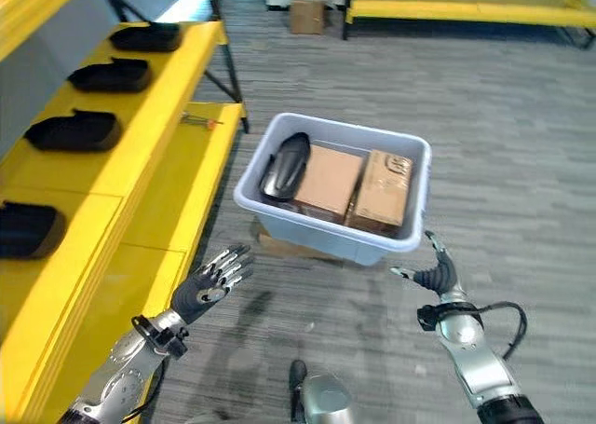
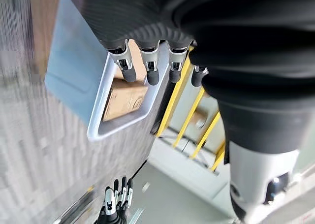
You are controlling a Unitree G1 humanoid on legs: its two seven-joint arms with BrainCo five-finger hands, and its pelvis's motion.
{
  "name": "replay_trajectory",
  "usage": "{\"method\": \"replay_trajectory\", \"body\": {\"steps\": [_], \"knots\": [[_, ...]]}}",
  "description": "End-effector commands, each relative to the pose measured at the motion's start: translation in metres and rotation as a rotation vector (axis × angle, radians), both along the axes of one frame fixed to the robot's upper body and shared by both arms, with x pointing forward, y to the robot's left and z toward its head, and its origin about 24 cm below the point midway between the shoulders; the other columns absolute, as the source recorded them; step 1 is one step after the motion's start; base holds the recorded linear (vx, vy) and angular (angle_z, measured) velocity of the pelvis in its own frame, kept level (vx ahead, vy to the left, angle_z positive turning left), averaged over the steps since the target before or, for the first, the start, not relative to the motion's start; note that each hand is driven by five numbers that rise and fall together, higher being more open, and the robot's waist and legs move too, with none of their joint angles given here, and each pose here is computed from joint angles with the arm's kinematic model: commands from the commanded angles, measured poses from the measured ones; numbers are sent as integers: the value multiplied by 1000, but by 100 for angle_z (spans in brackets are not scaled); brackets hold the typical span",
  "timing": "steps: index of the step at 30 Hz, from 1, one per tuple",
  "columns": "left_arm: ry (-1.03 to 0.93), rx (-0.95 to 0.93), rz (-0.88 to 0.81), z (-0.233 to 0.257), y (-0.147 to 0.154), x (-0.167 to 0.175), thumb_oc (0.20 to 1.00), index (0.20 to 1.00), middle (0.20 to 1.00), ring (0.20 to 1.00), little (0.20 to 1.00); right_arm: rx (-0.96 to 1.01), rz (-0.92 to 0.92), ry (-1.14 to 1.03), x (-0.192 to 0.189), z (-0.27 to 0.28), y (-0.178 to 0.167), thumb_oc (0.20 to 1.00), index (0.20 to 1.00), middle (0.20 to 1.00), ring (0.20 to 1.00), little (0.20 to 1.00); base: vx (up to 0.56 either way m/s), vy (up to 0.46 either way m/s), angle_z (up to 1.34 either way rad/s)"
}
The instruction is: Move parts from the plastic box to the shelf.
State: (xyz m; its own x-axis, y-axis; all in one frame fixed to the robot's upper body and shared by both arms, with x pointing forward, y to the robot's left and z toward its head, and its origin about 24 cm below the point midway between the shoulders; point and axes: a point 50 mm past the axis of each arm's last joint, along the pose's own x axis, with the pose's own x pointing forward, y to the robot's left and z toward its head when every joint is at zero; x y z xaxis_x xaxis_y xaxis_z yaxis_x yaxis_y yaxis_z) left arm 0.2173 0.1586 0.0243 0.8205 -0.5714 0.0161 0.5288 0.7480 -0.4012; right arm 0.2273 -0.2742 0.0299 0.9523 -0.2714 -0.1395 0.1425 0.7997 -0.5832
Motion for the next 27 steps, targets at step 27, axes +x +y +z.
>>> {"method": "replay_trajectory", "body": {"steps": [27], "knots": [[-86,183,9,0,2,-2,1000,1000,1000,1000,1000,224,336,-74,21,9,82,1000,1000,1000,1000,1000,217,12,-52]]}}
